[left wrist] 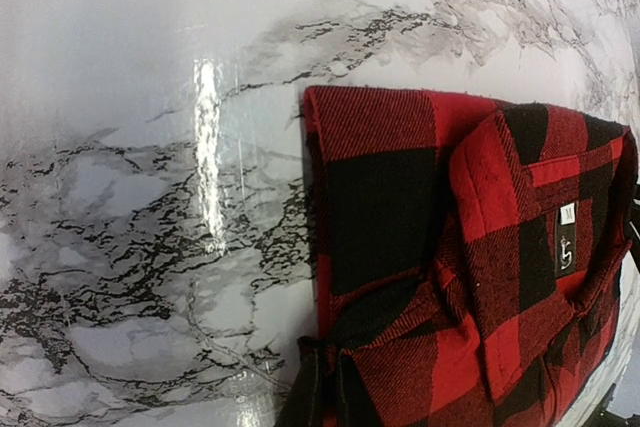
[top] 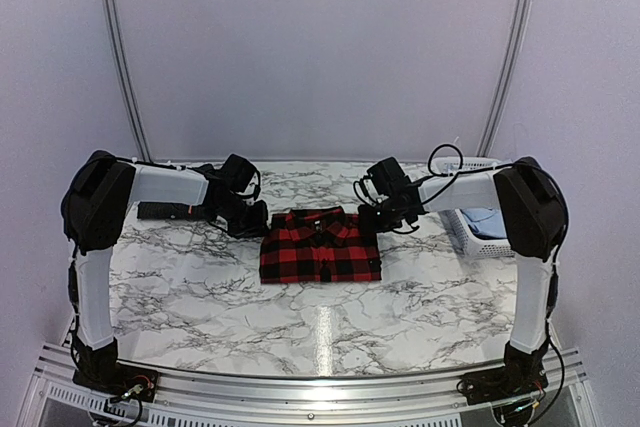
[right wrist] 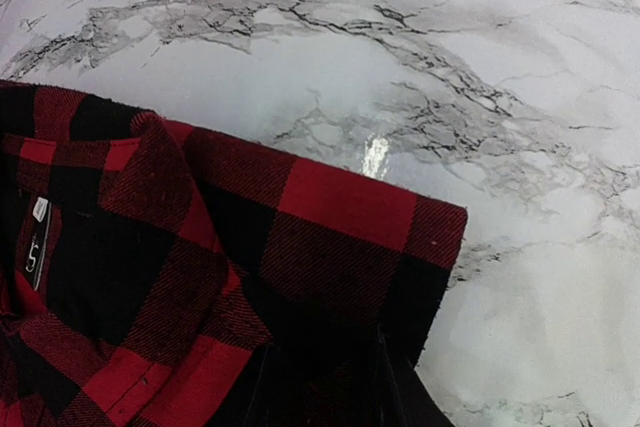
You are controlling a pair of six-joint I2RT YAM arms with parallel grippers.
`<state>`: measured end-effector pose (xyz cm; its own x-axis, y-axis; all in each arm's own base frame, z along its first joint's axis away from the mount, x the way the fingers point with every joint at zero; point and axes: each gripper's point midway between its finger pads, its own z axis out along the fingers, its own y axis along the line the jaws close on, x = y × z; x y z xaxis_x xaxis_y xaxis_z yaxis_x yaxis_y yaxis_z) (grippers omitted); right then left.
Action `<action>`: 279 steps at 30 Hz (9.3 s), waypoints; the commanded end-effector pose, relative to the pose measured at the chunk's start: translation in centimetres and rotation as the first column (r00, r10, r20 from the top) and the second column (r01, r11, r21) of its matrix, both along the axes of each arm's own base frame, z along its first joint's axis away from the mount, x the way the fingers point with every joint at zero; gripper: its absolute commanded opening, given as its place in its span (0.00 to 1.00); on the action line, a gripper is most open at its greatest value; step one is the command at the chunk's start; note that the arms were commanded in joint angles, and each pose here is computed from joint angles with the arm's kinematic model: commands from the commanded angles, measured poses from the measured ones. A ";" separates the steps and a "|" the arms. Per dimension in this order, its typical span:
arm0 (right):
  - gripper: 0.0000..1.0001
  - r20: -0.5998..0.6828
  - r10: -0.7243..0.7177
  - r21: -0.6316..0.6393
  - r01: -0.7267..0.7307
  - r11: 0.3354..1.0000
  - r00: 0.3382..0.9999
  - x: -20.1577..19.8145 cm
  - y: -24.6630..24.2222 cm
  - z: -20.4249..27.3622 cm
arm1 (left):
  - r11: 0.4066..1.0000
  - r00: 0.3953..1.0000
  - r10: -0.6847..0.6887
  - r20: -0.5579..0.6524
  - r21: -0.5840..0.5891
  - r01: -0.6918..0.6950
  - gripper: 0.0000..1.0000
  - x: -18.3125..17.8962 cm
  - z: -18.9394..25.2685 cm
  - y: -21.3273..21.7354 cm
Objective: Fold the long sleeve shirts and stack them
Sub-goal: Smooth out the square-folded shirt at the center of the board, then move the square-folded shirt to the center of the board, then pick up the square-folded shirt from the center of the board, then place the square-folded shirt on the square-folded shirt.
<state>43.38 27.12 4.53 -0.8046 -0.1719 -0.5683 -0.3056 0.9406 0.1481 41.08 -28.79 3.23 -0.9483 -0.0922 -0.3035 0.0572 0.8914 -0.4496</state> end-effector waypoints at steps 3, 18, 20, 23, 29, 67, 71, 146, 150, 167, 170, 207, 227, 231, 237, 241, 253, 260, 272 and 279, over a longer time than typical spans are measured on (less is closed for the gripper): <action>0.25 -0.018 0.001 -0.004 -0.001 1.000 1.000 -0.5 0.7 -0.5 | 0.999 0.999 -0.016 0.029 -0.033 0.017 0.06 0.8 0.9 -1.0; 0.00 0.072 -0.005 0.012 0.004 1.000 0.997 -1.2 1.3 4.0 | 0.996 0.992 -0.056 0.118 -0.059 0.063 0.00 1.0 4.6 -2.4; 0.00 0.087 -0.011 0.013 0.010 1.000 0.996 -1.4 1.2 4.8 | 0.996 0.990 -0.060 0.131 -0.062 0.068 0.00 1.0 5.2 -2.7; 0.00 0.104 -0.018 0.015 0.017 1.000 0.994 -1.7 1.1 5.7 | 0.995 0.987 -0.066 0.148 -0.066 0.076 0.00 1.0 6.0 -3.0; 0.00 0.141 -0.042 0.011 0.041 0.999 0.989 -2.3 0.4 7.4 | 0.992 0.977 -0.081 0.196 -0.078 0.098 0.00 1.2 8.0 -3.8; 0.24 0.047 -0.165 -0.110 0.170 0.979 0.985 -1.8 -5.8 0.8 | 0.995 0.971 -0.082 0.226 -0.030 0.091 0.33 7.2 5.1 -3.8; 0.46 0.110 -0.149 -0.116 0.162 0.980 0.983 -1.4 -5.3 4.4 | 0.999 0.962 -0.046 0.268 0.001 0.047 0.53 7.1 7.6 -1.3; 0.75 0.175 0.002 -0.019 0.001 1.000 0.985 -9.8 -2.8 6.3 | 0.946 0.972 0.235 0.013 0.228 -0.231 0.00 -16.6 -2.9 2.8; 0.75 0.161 0.000 -0.019 0.003 1.000 0.987 -9.8 -3.4 6.0 | 0.961 0.984 0.180 -0.007 0.214 -0.174 0.00 -17.4 -2.9 0.8; 0.79 -0.027 -0.128 0.172 0.131 0.976 0.991 -9.1 -3.5 2.3 | 0.983 0.983 -0.177 0.038 0.051 0.175 0.55 -20.0 5.1 -3.3; 0.75 -0.072 -0.155 0.221 0.167 0.961 0.985 -9.5 -3.1 1.3 | 0.982 0.980 -0.184 0.070 0.045 0.181 0.56 -18.7 6.3 -3.6; 0.00 -0.120 -0.101 0.102 0.114 0.988 0.988 -7.5 -7.1 -0.9 | 0.991 0.984 -0.132 0.116 0.007 0.132 0.59 -4.0 2.2 -7.3; 0.00 -0.067 -0.148 0.146 0.157 0.977 0.987 -6.9 -5.6 1.9 | 0.993 0.991 -0.111 0.074 -0.038 0.114 0.20 -3.5 -1.1 -9.6; 0.00 -0.040 -0.133 0.157 0.138 0.978 0.990 -6.9 -4.4 3.3 | 0.989 0.989 -0.114 0.094 -0.079 0.122 0.06 -3.7 0.2 -10.5; 0.00 -0.010 -0.104 0.172 0.104 0.980 0.995 -6.9 -2.6 5.6 | 0.987 0.981 -0.094 0.169 -0.111 0.114 0.00 -3.3 4.3 -10.4; 0.00 0.019 -0.082 0.202 0.077 0.976 0.996 -7.2 -1.1 7.8 | 0.986 0.969 -0.077 0.235 -0.129 0.109 0.00 -3.2 8.0 -9.8; 0.00 0.117 -0.024 0.258 -0.007 0.966 0.993 -8.4 5.7 14.0 | 0.993 0.934 -0.015 0.358 -0.100 0.055 0.00 -4.9 16.0 -3.7; 0.00 0.131 0.060 0.334 -0.101 0.937 0.990 -9.9 13.3 15.8 | 0.997 0.920 0.074 0.386 -0.021 -0.071 0.00 -6.5 17.5 4.3; 0.00 0.155 0.124 0.432 -0.180 0.884 0.980 -11.2 25.1 14.1 | 0.955 0.916 0.215 0.338 0.123 -0.270 0.00 -7.6 14.0 17.5; 0.00 0.109 0.145 0.431 -0.178 0.885 0.983 -11.4 26.1 10.8 | 0.936 0.925 0.249 0.287 0.173 -0.306 0.00 -7.9 11.2 19.4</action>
<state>31.05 51.49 13.28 -0.7563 -0.0858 -0.6486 -0.4678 0.7639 0.4445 33.33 -10.21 15.29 -0.7742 -0.2611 -0.5766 -0.1076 0.9520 -0.2866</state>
